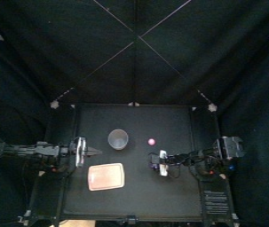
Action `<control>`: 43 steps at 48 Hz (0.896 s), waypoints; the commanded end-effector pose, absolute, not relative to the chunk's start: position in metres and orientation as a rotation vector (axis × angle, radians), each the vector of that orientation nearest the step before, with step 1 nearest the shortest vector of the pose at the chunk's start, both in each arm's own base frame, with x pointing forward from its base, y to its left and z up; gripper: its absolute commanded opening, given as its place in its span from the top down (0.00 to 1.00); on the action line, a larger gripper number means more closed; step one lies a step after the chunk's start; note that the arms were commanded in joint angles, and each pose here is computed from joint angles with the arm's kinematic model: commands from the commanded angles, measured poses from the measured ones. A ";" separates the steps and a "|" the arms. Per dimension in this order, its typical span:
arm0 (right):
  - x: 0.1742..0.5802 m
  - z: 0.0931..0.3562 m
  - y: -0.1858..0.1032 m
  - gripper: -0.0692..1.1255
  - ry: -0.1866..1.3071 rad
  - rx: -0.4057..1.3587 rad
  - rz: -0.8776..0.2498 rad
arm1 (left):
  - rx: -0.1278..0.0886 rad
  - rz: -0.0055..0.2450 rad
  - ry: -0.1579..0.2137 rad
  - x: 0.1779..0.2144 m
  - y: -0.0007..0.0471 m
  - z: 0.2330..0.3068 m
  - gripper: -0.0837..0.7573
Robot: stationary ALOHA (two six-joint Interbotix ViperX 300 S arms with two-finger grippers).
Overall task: Pick the eggplant then place it on the pink plate
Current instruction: Place eggplant on the pink plate
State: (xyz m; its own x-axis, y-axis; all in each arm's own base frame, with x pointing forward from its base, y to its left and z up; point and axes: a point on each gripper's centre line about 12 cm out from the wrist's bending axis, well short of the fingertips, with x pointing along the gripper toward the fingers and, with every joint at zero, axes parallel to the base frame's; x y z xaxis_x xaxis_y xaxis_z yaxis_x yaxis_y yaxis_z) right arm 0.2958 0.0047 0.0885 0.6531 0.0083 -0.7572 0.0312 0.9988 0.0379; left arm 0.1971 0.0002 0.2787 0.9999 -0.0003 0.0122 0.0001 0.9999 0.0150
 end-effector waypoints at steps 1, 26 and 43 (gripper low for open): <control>0.310 0.102 0.004 0.47 0.805 0.048 -0.013 | 0.015 0.000 -0.023 0.1982 0.0002 0.2838 0.93; 0.441 0.205 0.029 0.52 0.421 -0.153 0.119 | 0.020 0.001 -0.031 0.1980 0.0004 0.2863 0.93; 0.517 0.179 0.050 0.52 0.385 -0.161 0.152 | 0.024 0.005 -0.032 0.1978 0.0013 0.2866 0.93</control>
State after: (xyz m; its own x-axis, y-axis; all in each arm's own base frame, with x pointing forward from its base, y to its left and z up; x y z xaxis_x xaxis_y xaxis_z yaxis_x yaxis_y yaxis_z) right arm 0.4996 0.0408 0.1539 0.8814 0.0987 -0.4619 -0.1746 0.9768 -0.1244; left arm 0.1962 0.0002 0.2790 0.9999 -0.0005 0.0107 0.0004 0.9998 0.0180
